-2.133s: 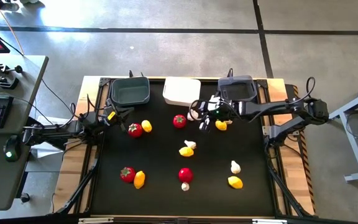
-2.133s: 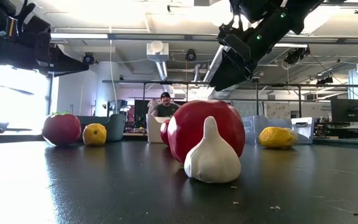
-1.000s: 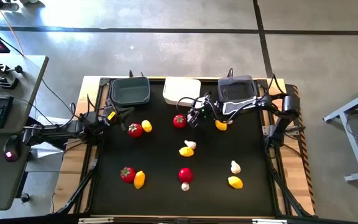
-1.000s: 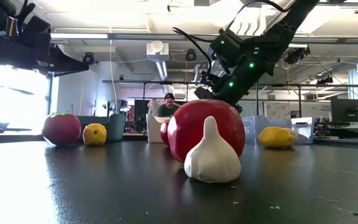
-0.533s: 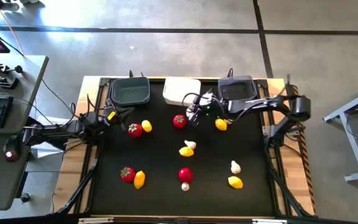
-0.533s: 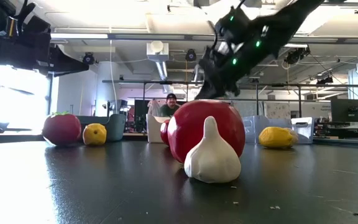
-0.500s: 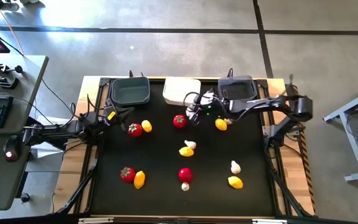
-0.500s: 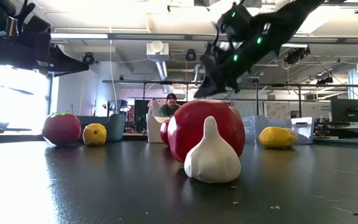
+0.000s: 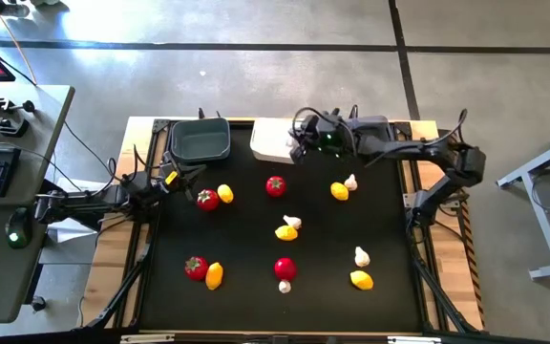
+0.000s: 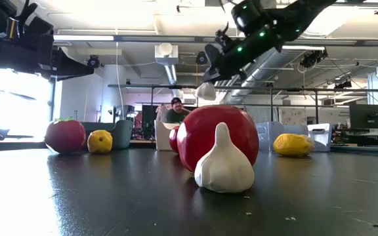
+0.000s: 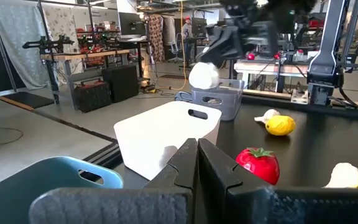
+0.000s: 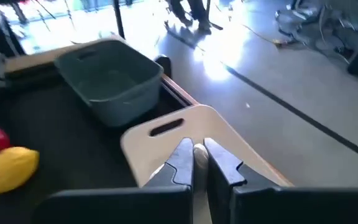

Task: Sort produce into baskets
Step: Put the top left white garlic into the white bin

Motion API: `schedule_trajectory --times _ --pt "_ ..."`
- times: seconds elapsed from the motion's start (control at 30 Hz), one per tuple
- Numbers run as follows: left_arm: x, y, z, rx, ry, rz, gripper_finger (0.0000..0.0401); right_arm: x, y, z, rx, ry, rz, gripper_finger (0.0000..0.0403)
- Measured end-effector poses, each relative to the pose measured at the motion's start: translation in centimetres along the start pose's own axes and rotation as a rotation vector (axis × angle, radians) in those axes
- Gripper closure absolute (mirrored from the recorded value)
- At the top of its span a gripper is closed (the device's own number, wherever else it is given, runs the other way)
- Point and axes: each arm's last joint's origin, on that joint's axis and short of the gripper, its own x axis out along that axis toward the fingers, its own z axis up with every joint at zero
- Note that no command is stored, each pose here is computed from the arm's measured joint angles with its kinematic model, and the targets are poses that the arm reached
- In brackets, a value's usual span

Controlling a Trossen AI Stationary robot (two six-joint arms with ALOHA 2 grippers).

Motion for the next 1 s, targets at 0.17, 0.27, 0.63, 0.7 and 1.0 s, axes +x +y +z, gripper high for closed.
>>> schedule_trajectory --times 0.17,0.27,0.63,0.7,1.0 --pt "0.0 0.0 0.0 0.000 0.000 0.000 0.0401 2.9 -2.0 -0.2 0.010 0.102 -0.037 0.0401" --pt "0.0 0.0 0.0 0.000 0.000 0.000 0.0401 4.2 -3.2 -0.9 0.005 0.145 -0.016 0.0401" --pt "0.0 0.0 0.0 0.000 0.000 0.000 0.0401 6.4 -6.3 -3.0 0.031 0.232 -0.014 0.0402" --pt "0.0 0.0 0.0 0.000 0.000 0.000 0.0401 6.5 -6.5 -3.2 0.018 0.239 0.023 0.0402" --pt "0.0 0.0 0.0 0.000 0.000 0.000 0.0401 7.3 -7.8 -4.2 0.021 0.263 0.035 0.0402"
